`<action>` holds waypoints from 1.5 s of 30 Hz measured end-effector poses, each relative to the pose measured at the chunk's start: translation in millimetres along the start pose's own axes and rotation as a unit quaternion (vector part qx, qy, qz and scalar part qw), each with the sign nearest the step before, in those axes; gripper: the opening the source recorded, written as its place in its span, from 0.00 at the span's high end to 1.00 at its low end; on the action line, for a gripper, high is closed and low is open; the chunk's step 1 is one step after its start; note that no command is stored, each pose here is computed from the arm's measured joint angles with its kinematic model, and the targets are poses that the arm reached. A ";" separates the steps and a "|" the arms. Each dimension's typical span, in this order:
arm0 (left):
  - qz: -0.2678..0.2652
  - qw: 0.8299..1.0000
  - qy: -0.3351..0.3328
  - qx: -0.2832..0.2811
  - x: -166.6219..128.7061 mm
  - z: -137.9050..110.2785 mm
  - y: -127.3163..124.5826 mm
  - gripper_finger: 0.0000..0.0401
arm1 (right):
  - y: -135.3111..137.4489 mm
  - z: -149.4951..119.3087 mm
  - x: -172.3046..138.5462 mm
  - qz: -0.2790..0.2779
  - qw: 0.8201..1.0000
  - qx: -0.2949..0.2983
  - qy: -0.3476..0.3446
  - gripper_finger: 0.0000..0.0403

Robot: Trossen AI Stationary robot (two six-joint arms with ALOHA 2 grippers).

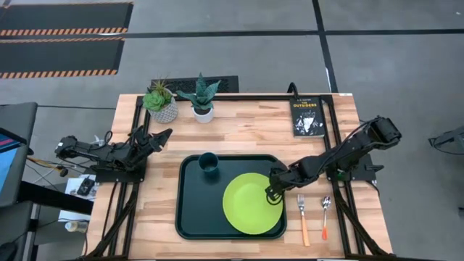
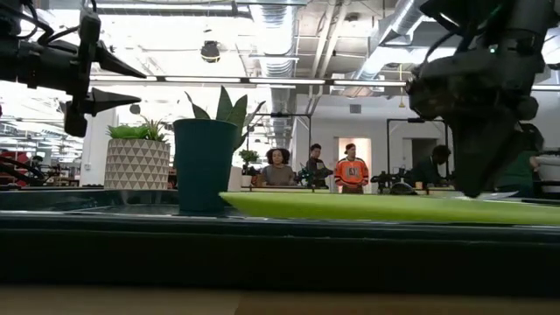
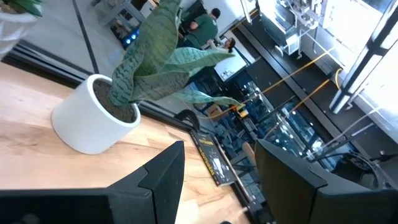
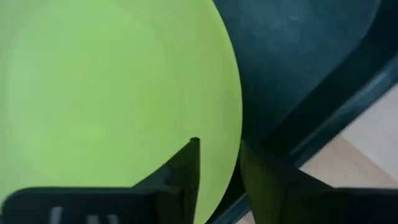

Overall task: Pick and place plate/cup/fork/spoon on tray
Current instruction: Put the light green plate on the black tray to the bottom right of the dark green cup, then move the dark green cup on the top of the light green plate

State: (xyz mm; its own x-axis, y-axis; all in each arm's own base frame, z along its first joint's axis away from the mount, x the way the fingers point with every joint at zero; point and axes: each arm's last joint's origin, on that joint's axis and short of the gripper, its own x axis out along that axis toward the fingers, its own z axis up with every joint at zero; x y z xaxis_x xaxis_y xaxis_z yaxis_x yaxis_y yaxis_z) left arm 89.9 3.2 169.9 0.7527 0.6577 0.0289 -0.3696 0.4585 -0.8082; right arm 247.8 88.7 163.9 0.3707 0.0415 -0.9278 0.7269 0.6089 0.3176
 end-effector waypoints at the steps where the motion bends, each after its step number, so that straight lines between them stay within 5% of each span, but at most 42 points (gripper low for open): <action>1: -0.002 1.000 0.003 -0.001 0.0 -0.2 -0.2 0.54 | 1.4 0.6 -1.1 0.001 1.000 -0.007 0.000 0.64; 9: -0.058 0.995 0.082 0.001 -1.1 -2.1 -5.6 0.57 | 6.8 5.3 -18.9 -0.055 0.997 -0.054 0.003 0.50; 14: -0.107 0.975 0.189 0.045 -3.4 -1.9 -15.6 0.77 | 11.9 10.7 -38.9 -0.108 0.989 -0.097 -0.005 0.50; 17: -0.081 0.967 0.229 0.077 -2.2 -3.0 -19.3 0.95 | 12.7 13.5 -49.1 -0.139 0.984 -0.108 -0.018 0.52; 21: -0.027 0.959 0.267 0.095 2.2 -9.6 -21.2 0.99 | 10.5 15.8 -56.9 -0.177 0.977 -0.108 -0.046 0.56; 37: 0.054 0.900 0.366 0.230 40.9 -64.2 -43.7 1.00 | -21.6 21.5 -144.2 -0.078 0.977 -0.075 -0.185 0.60; 45: 0.088 0.875 0.405 0.250 63.7 -89.4 -50.6 1.00 | -29.6 23.2 -156.3 -0.072 0.972 -0.074 -0.212 0.60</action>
State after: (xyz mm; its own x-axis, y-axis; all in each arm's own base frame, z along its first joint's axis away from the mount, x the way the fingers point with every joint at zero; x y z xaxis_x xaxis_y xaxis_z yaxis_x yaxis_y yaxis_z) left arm 205.2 -31.6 160.0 0.7245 0.1971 -0.6605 -0.5583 0.7297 -0.3947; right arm 181.8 45.8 304.1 0.4996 -0.3633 -0.7864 0.7093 0.6927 0.1306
